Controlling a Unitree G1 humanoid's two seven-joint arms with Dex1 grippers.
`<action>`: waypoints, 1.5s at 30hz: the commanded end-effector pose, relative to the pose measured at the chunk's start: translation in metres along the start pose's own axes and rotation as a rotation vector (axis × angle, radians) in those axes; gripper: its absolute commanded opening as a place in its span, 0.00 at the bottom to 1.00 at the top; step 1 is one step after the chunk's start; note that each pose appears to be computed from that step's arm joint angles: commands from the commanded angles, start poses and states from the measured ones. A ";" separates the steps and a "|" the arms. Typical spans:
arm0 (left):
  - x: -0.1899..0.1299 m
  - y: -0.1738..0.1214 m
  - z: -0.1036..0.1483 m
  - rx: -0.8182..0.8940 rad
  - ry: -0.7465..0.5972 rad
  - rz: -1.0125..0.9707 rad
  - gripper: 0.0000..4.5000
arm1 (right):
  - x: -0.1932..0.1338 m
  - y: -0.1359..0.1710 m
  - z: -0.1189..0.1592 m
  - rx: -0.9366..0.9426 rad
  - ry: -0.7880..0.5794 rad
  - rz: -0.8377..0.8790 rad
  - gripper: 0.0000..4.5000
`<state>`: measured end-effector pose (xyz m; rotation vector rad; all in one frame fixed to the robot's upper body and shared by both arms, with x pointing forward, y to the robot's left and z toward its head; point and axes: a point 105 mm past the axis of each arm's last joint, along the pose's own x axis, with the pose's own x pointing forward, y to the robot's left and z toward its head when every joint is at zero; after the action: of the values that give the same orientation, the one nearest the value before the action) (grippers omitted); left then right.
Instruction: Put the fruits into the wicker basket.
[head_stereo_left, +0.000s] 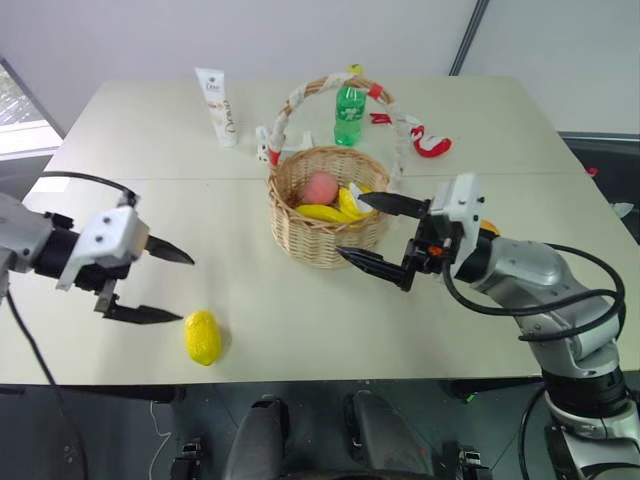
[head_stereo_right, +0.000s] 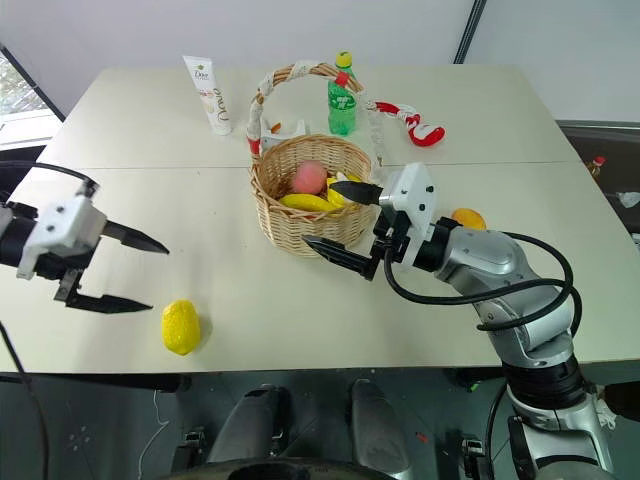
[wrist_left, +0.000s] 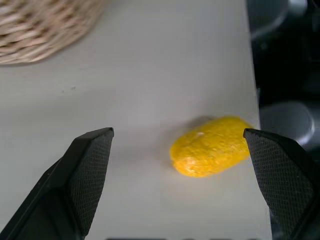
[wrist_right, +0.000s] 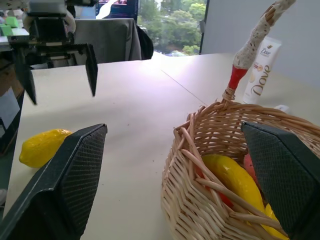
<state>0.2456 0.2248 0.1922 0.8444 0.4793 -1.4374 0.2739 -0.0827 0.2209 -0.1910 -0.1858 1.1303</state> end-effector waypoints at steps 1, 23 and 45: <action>-0.001 -0.005 0.006 0.124 0.076 -0.068 0.99 | 0.002 0.002 0.011 -0.038 -0.040 0.015 1.00; 0.042 -0.017 -0.002 0.508 0.209 -0.349 0.99 | -0.010 0.053 -0.008 0.001 0.141 0.256 1.00; 0.042 -0.012 -0.012 0.367 0.162 -0.267 0.42 | -0.007 0.043 -0.009 -0.035 0.090 0.197 1.00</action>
<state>0.2410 0.2071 0.1444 1.2327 0.4931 -1.7569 0.2383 -0.0749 0.1914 -0.2783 -0.0531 1.3019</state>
